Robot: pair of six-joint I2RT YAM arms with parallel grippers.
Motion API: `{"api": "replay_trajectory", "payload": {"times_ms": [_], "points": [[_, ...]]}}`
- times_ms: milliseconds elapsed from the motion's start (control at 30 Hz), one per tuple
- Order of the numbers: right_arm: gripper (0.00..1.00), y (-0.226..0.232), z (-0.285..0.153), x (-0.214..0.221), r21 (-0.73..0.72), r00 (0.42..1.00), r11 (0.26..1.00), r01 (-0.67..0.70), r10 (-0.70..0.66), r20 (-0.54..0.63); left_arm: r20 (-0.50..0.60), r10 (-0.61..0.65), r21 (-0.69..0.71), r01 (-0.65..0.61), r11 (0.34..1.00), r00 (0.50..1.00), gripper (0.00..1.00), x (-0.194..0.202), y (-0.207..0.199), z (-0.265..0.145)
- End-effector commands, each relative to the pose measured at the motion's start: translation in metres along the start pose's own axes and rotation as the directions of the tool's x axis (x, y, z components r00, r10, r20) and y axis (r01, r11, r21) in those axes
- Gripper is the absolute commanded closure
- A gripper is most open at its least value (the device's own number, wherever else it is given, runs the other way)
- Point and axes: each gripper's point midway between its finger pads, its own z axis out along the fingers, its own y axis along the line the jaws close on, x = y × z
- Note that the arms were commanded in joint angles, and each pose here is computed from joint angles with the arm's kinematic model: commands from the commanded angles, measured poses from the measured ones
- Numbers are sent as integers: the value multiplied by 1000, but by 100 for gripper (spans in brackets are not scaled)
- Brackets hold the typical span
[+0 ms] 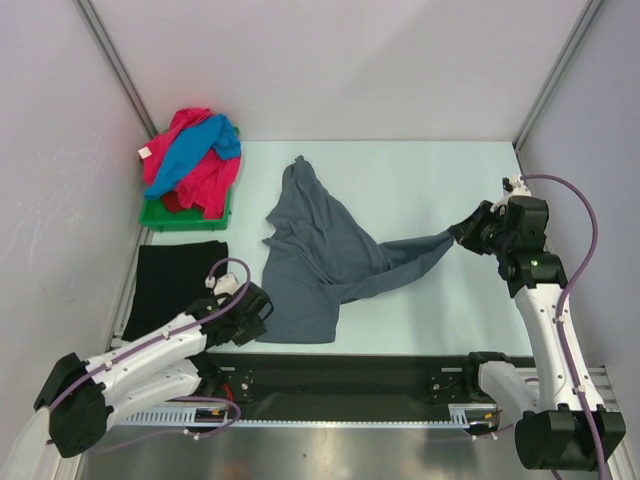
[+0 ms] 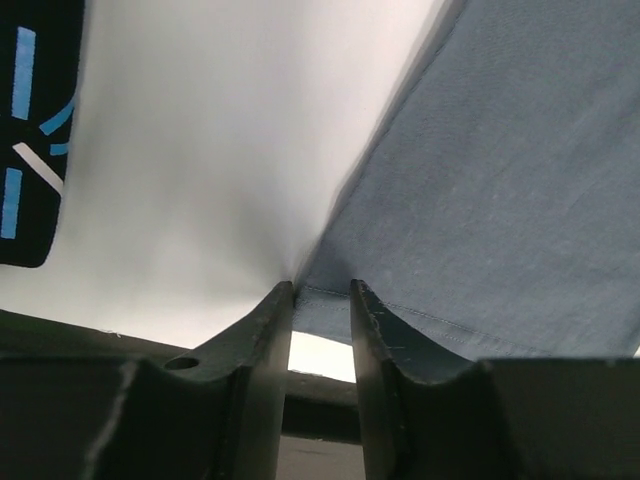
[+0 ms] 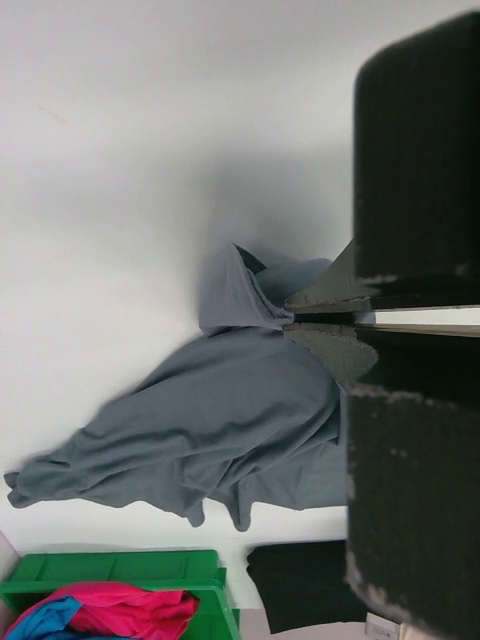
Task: Fold and stack the t-shirts
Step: Flatten the tshirt out
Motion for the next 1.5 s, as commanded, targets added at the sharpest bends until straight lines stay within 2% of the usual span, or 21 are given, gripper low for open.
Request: {"api": "replay_trajectory", "payload": {"times_ms": [0,167,233,333,400,467,500,600,633,667,733,767,867,900,933,1033,1067,1200,1300,1367,1467], "points": [[100,11,-7,-11,-38,999,999,8,-6,46,1,13,-18,-13,1000,1000,66,2,4,3],[100,12,-8,-12,-40,999,999,6,-4,51,-20,22,11,-22,1000,1000,75,7,-2,8],[100,11,-10,-12,-39,998,999,10,-8,55,-19,36,12,-35,999,999,85,7,-2,8],[100,9,-8,-12,-29,999,1000,11,-9,52,29,58,36,-59,998,998,100,-6,-9,-1],[100,8,-9,-14,-16,998,1000,9,-8,58,95,109,41,-114,993,989,99,-26,-18,-17],[100,7,-13,-25,5,996,1000,5,-5,91,203,128,136,-157,978,971,100,-59,-51,-54],[100,8,-16,-31,11,994,1000,5,-6,112,265,188,152,-233,961,946,100,-74,-58,-70],[100,19,-36,-66,21,974,1000,18,-22,225,536,148,251,-325,912,831,100,-145,-101,-155],[100,20,-43,-77,37,965,999,23,-32,262,623,83,299,-335,893,778,100,-173,-116,-199],[100,24,-49,-86,38,956,999,25,-35,290,707,94,297,-415,860,701,100,-192,-131,-229],[100,37,-72,-117,36,923,999,37,-48,382,800,11,340,-468,815,600,100,-223,-148,-297],[100,43,-81,-128,35,908,998,50,-60,415,858,10,310,-532,788,514,100,-238,-160,-325],[100,64,-125,-166,37,836,996,79,-87,541,925,-109,334,-641,691,364,100,-259,-172,-418],[100,71,-139,-173,28,815,996,89,-89,573,945,-151,313,-674,669,288,100,-266,-172,-448],[100,79,-165,-190,33,766,995,91,-92,637,944,-225,329,-691,643,239,100,-272,-165,-486],[100,96,-213,-206,26,679,992,127,-106,727,933,-337,310,-760,571,127,100,-273,-153,-553],[100,106,-239,-213,15,630,989,147,-106,770,908,-410,310,-792,525,84,100,-269,-138,-591],[100,124,-326,-211,30,460,977,211,-126,879,816,-578,294,-861,415,0,100,-252,-87,-674],[100,135,-392,-195,18,328,966,257,-104,939,751,-660,278,-901,334,-12,100,-235,-59,-709],[100,136,-411,-185,15,284,963,270,-94,954,730,-684,252,-927,279,-7,100,-224,-54,-721],[100,134,-428,-171,8,246,961,278,-80,966,727,-686,242,-932,270,-10,100,-226,-62,-727]]}}
